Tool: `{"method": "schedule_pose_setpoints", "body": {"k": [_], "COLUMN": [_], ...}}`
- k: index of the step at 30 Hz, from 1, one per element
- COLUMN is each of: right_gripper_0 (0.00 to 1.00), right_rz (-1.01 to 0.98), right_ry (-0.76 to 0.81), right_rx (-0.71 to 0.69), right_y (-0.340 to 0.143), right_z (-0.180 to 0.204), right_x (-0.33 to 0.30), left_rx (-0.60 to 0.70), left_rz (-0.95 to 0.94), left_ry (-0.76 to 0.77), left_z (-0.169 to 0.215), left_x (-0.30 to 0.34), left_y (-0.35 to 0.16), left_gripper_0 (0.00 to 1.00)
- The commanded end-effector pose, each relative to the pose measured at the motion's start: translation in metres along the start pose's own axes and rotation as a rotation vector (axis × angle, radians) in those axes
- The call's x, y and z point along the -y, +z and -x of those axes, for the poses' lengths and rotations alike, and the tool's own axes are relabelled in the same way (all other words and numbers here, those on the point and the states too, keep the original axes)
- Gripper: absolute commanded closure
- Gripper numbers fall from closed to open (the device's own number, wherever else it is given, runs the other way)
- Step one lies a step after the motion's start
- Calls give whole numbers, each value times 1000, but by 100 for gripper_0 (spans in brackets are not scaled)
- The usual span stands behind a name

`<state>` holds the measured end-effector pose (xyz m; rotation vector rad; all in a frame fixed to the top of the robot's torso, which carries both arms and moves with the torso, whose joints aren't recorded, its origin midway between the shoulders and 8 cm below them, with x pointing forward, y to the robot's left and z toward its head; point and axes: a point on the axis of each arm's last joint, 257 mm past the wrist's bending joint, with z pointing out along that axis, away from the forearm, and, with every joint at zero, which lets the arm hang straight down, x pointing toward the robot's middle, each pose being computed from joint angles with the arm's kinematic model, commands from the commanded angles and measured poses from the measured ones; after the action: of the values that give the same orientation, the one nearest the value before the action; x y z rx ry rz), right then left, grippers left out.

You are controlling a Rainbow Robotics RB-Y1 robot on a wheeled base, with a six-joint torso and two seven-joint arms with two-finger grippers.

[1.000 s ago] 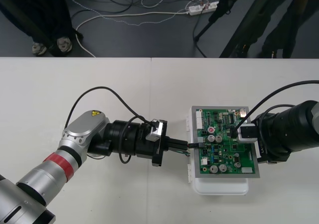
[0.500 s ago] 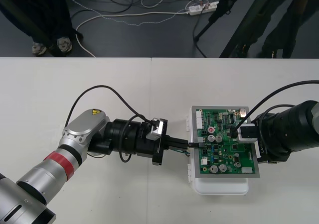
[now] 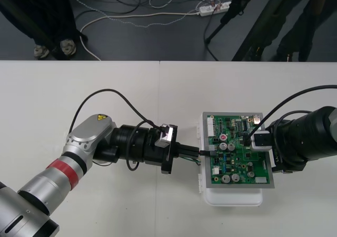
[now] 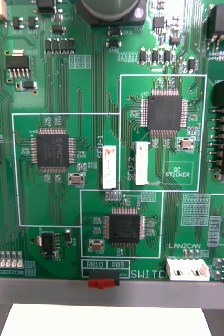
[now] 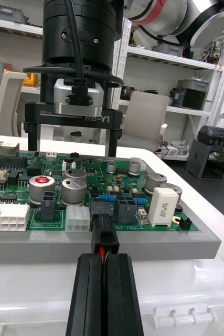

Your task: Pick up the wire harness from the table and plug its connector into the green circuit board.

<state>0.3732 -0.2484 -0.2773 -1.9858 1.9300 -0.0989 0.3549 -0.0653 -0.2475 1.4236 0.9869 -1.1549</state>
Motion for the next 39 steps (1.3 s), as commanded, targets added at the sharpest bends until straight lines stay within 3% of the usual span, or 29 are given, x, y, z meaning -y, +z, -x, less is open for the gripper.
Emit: {"method": "schedule_pose_setpoints", "body": {"k": [1,39], "right_gripper_0": [0,0], "right_rz": [-3,-6], "right_ry": [2,-1], "right_rx": [36,32], "right_y": [-1,-2], "right_z": [18,17], "right_x": [3,4], "left_rx": [16,31], "left_rz": [-29,-28], "left_ry": [112,129], "left_z": [23,27], "left_x": [-11,-12], "left_y": [24,40], "left_gripper_0": [100,100]}}
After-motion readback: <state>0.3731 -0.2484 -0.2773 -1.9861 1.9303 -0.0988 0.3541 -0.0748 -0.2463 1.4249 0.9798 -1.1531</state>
